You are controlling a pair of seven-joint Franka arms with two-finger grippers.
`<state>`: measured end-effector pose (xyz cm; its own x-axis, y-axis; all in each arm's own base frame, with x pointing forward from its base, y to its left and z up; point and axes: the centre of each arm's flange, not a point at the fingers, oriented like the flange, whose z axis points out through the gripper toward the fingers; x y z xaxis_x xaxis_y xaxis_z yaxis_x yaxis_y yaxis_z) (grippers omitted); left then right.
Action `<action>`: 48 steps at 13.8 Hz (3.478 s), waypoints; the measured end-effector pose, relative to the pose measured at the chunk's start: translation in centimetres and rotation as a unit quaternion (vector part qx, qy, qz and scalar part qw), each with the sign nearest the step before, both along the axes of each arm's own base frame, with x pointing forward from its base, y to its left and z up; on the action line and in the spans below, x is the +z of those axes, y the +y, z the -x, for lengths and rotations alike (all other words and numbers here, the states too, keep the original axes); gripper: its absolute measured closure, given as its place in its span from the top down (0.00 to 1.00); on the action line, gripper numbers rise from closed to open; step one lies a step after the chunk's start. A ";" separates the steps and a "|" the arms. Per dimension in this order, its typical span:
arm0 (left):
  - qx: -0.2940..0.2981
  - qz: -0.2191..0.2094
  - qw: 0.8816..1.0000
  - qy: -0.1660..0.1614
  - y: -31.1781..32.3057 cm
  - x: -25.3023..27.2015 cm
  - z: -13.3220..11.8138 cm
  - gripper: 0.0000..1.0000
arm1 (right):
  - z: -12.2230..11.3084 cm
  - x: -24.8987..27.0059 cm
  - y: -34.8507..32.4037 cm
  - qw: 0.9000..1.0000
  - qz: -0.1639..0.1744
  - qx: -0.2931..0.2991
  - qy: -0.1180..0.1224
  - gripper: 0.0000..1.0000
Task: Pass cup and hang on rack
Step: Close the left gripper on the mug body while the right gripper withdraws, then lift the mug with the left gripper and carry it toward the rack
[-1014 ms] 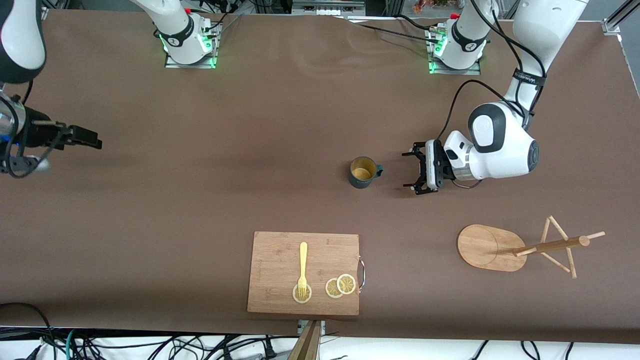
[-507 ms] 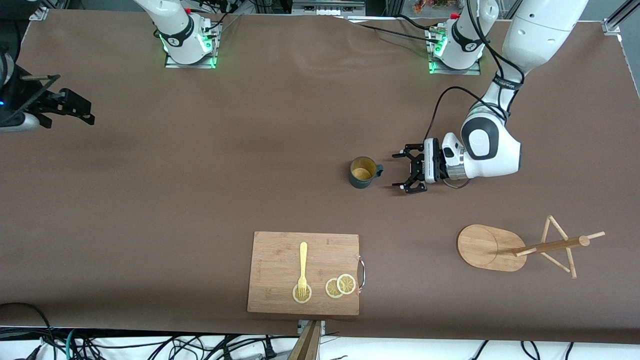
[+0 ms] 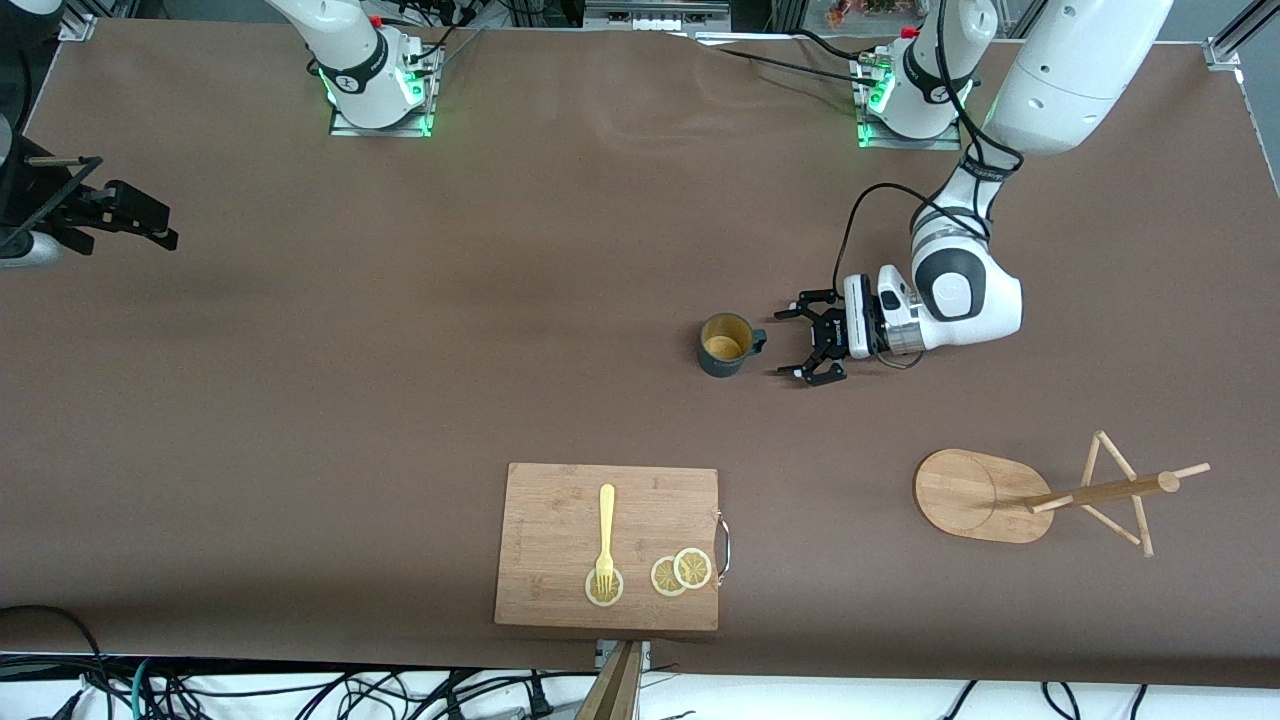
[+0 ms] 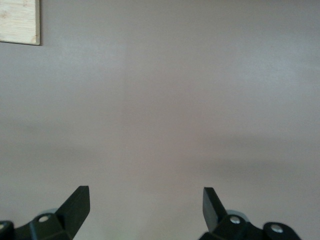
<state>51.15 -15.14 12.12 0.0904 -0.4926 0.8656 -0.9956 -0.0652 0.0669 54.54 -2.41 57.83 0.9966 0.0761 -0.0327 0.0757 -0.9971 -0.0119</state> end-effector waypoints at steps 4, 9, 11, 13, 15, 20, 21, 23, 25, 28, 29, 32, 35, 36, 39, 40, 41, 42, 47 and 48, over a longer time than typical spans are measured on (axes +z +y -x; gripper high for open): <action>0.016 0.016 1.000 -0.006 -1.0 -2.0 1.1 1.00 | -0.2 -0.6 -0.1 1.000 0.000 -0.001 0.005 1.00; 0.022 0.025 0.999 0.000 -2.1 -2.4 1.5 1.00 | -0.3 -0.9 0.1 1.000 0.000 0.000 0.014 1.00; 0.019 0.031 0.999 0.001 -2.4 -2.3 1.6 1.00 | -0.2 -1.0 0.1 1.000 0.000 0.001 0.018 1.00; 0.015 0.040 0.999 0.004 -2.7 -2.3 1.9 1.00 | -0.1 -1.0 0.1 1.000 0.000 0.001 0.021 1.00; 0.023 0.049 0.999 0.010 -2.8 -2.5 2.3 1.00 | 0.0 -1.1 0.1 1.000 0.000 0.001 0.026 1.00; 0.031 0.064 0.997 0.006 -3.1 -2.8 3.2 0.98 | 0.4 -1.4 0.1 0.999 -0.001 0.001 0.044 1.00; 0.030 0.068 0.997 0.005 -3.2 -2.8 3.2 0.95 | 0.4 -1.4 0.1 0.999 -0.001 0.001 0.044 1.00; 0.028 0.070 0.997 0.001 -3.3 -2.8 3.2 0.72 | 0.4 -1.4 0.1 0.999 -0.001 0.001 0.044 1.00; 0.030 0.070 0.997 0.000 -3.2 -2.8 3.2 0.51 | 0.4 -1.4 0.1 0.999 -0.001 0.001 0.044 1.00; 0.034 0.071 0.997 0.000 -3.0 -2.7 3.1 0.19 | 0.4 -1.4 0.1 0.999 -0.001 0.001 0.044 1.00; 0.041 0.072 0.997 0.001 -2.7 -2.7 2.9 0.19 | 0.4 -1.4 0.1 0.999 -0.001 0.001 0.044 1.00; 0.073 0.081 0.993 0.034 -2.2 -1.1 1.5 0.19 | 0.4 -1.4 0.1 0.999 -0.001 0.001 0.044 1.00; 0.106 0.097 0.985 0.091 -2.4 3.8 -0.4 0.19 | 0.4 -1.4 0.1 0.999 -0.001 0.001 0.044 1.00; 0.113 0.102 0.981 0.122 -2.3 5.8 -0.9 0.19 | 0.4 -1.4 0.1 0.999 -0.001 0.001 0.044 1.00; 0.127 0.124 0.955 0.239 1.0 11.2 -2.1 0.19 | 0.4 -1.4 0.1 0.999 -0.001 0.001 0.044 1.00; 0.131 0.131 0.941 0.282 2.9 12.9 -2.4 0.19 | 0.4 -1.4 0.1 0.999 -0.001 0.001 0.044 1.00; 0.138 0.134 0.927 0.324 5.0 14.5 -2.5 0.19 | 0.4 -1.4 0.2 0.999 -0.001 0.001 0.045 1.00; 0.145 0.135 0.911 0.362 7.0 16.1 -2.5 0.19 | 0.4 -1.4 0.2 0.999 -0.001 0.001 0.045 1.00; 0.185 0.154 0.819 0.521 16.2 20.2 -1.1 0.19 | 0.4 -1.4 0.2 0.999 -0.002 0.001 0.046 1.00; 0.198 0.162 0.798 0.546 18.4 20.5 -0.9 0.19 | 0.5 -1.4 0.2 0.999 -0.002 0.001 0.047 1.00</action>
<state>52.02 3.23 32.66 0.9707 -0.0049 0.2401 -0.2377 -0.1629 0.9576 54.07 -2.25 56.40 0.9889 0.0785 -0.1260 0.0763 -0.9968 -0.0223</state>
